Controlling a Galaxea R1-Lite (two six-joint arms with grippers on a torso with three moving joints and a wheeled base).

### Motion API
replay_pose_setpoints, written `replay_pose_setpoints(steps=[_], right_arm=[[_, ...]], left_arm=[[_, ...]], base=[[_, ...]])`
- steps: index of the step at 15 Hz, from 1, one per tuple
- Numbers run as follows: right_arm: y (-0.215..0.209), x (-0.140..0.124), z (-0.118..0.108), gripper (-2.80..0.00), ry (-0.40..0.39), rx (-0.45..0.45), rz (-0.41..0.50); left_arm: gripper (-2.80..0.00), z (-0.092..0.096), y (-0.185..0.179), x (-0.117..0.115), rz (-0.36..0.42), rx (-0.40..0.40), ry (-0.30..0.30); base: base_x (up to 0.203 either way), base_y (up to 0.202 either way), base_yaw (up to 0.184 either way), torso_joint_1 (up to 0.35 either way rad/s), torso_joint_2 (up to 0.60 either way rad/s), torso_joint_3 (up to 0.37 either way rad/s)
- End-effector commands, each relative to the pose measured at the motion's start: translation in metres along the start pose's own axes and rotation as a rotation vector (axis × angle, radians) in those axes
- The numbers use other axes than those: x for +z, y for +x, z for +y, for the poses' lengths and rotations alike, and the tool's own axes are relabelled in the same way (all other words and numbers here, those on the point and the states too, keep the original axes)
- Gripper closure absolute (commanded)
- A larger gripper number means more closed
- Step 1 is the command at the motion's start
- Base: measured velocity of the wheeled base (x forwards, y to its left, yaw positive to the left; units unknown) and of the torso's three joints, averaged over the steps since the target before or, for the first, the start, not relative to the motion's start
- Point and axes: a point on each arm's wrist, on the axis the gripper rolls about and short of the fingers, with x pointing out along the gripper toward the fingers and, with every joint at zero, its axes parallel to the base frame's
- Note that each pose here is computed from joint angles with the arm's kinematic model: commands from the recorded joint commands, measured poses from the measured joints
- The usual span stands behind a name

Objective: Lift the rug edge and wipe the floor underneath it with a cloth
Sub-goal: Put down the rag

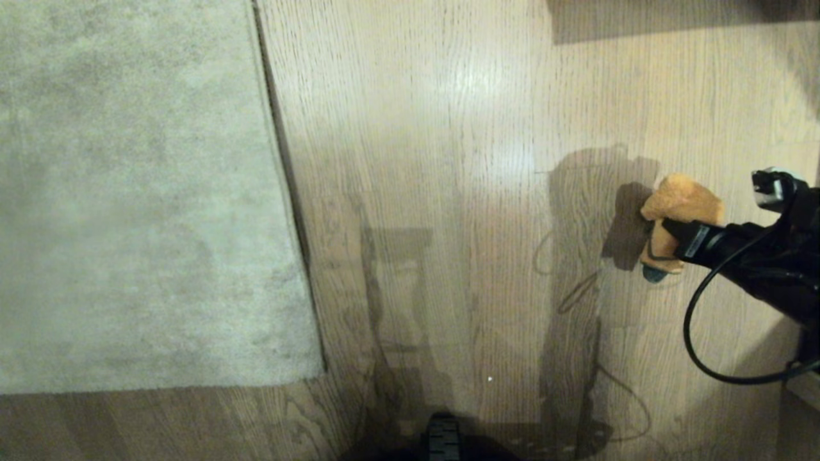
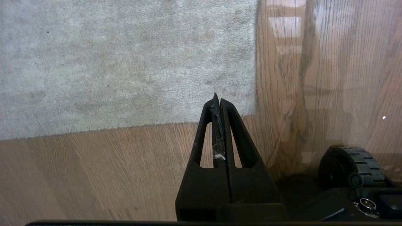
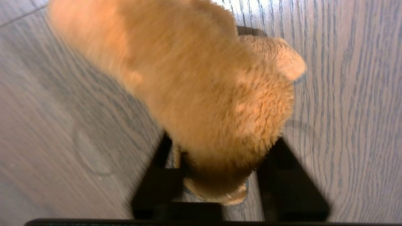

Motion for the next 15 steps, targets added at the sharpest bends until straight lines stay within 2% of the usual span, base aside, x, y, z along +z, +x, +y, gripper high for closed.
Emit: replay_pose_setpoints(steps=[1, 7, 15], right_arm=[[0.008, -0.005, -0.001, -2.80, 0.000, -0.013, 0.007], [0.016, -0.012, -0.004, -2.80, 0.000, -0.048, 0.010], [-0.008, 0.004, -0.001, -2.80, -0.008, -0.033, -0.064]], left_arm=[[0.00, 0.000, 0.000, 0.000, 0.000, 0.000, 0.000], [0.00, 0.000, 0.000, 0.000, 0.000, -0.001, 0.000], [0.00, 0.000, 0.000, 0.000, 0.001, -0.001, 0.000]], base=[[0.000, 0.000, 0.000, 0.000, 0.00, 0.000], [0.000, 0.000, 0.000, 0.000, 0.00, 0.000], [0.000, 0.000, 0.000, 0.000, 0.00, 0.000]])
